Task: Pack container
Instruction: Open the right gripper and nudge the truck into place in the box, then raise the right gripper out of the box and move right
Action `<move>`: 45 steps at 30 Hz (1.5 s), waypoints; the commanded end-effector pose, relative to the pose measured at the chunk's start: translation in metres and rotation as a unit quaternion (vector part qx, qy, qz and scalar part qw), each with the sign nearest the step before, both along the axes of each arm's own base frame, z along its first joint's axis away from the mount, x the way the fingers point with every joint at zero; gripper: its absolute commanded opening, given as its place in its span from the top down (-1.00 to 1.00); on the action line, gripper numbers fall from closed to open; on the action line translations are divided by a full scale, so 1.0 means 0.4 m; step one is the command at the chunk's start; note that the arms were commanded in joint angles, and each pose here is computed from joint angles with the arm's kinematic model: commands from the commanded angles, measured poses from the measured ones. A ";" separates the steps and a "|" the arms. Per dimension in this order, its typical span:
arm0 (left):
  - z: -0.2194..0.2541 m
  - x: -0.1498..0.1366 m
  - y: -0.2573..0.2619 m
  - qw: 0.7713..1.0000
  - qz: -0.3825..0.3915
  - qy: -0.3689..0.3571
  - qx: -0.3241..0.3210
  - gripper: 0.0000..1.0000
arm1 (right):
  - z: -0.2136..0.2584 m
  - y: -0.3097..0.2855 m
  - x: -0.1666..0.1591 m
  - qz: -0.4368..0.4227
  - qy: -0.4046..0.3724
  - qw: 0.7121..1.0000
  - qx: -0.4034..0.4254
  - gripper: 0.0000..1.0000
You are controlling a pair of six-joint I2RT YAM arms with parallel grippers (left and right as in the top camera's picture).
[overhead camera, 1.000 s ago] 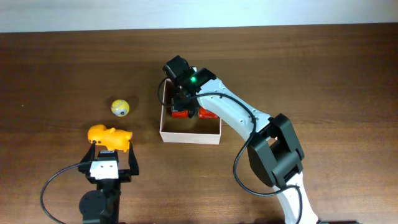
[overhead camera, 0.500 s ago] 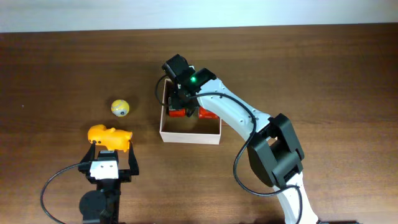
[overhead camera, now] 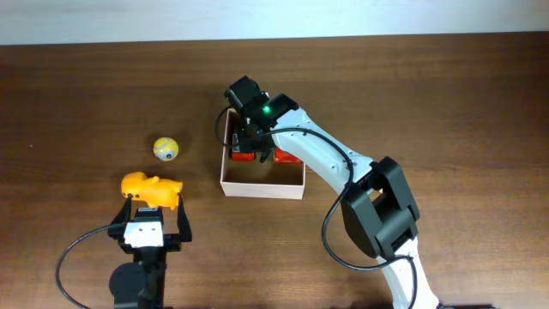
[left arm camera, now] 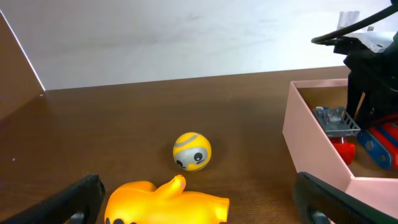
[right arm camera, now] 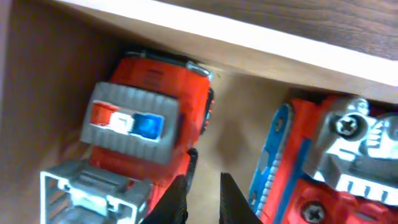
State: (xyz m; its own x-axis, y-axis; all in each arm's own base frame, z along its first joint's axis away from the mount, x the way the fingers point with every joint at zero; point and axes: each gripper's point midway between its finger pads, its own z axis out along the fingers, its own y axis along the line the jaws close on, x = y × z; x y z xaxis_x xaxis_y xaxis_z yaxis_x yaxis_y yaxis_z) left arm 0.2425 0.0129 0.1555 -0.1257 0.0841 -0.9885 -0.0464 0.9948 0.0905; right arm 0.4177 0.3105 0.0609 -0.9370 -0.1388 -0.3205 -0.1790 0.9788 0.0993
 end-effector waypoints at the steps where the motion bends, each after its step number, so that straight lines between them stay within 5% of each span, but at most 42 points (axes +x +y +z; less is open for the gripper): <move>1: -0.001 -0.001 0.007 1.000 0.005 -0.001 0.009 -0.98 | -0.012 -0.032 0.014 0.000 -0.006 1.000 -0.023 0.67; 17: -0.001 -0.001 0.007 1.000 0.005 -0.001 0.009 -0.98 | -0.008 -0.056 0.040 -0.001 -0.008 1.000 -0.015 0.60; 29: -0.001 -0.001 0.007 1.000 0.005 -0.001 0.009 -0.98 | 0.142 -0.033 0.078 0.031 -0.059 0.998 -0.001 0.50; 33: -0.001 -0.001 0.007 1.000 0.005 -0.001 0.009 -0.98 | 0.228 -0.041 0.085 0.045 -0.082 0.996 -0.008 0.34; 39: -0.001 -0.001 0.007 1.000 0.005 -0.001 0.009 -0.98 | 0.365 -0.153 0.103 0.000 -0.117 0.990 -0.076 -0.30; 45: -0.001 -0.001 0.007 1.000 0.005 -0.001 0.009 -0.99 | 0.426 -0.307 0.110 -0.039 -0.102 0.987 -0.116 -0.44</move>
State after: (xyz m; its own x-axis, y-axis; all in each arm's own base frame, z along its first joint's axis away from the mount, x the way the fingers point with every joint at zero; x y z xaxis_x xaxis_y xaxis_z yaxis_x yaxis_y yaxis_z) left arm 0.2425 0.0129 0.1555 -0.1257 0.0841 -0.9885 -0.0464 0.9948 0.0905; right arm 0.4500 0.2300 0.2003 -0.8845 -0.2026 -0.4201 -0.1725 0.9790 -0.1091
